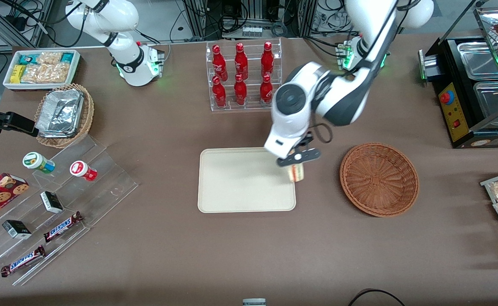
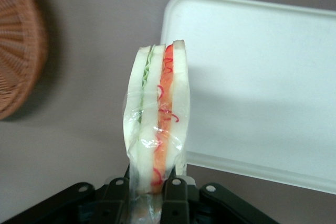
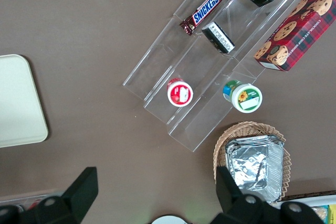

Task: Place sandwich from basket to tray
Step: 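Lift the sandwich and carry it over the cream tray, then lower the sandwich onto the tray and open the left gripper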

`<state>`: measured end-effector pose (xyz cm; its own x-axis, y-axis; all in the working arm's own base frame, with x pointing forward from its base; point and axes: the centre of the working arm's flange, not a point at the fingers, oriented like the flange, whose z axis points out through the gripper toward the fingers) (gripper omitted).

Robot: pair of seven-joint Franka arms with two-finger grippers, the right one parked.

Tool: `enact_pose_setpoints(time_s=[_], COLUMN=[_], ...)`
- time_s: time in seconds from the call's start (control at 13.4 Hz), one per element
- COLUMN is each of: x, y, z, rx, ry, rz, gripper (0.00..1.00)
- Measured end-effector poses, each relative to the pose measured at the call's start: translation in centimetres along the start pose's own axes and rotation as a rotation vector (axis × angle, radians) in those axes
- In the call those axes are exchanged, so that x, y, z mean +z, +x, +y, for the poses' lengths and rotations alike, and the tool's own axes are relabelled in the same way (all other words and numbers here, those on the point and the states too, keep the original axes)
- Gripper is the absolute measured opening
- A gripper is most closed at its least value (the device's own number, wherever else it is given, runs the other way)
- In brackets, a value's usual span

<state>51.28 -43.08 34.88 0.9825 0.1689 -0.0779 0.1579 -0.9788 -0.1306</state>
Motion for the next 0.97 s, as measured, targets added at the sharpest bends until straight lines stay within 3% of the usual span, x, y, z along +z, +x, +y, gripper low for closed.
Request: enact_pose_setpoints(time_s=[0.15, 0.6, 0.97], x=[2.7, 5.3, 7.8], y=[-0.2, -1.7, -3.5], z=[3.3, 9.3, 11.7], rx=[0.032, 0.112, 0.158], ry=[-0.018, -0.138, -0.146], rz=[0.015, 0.110, 0.118], gripper=[0.17, 0.21, 0.21])
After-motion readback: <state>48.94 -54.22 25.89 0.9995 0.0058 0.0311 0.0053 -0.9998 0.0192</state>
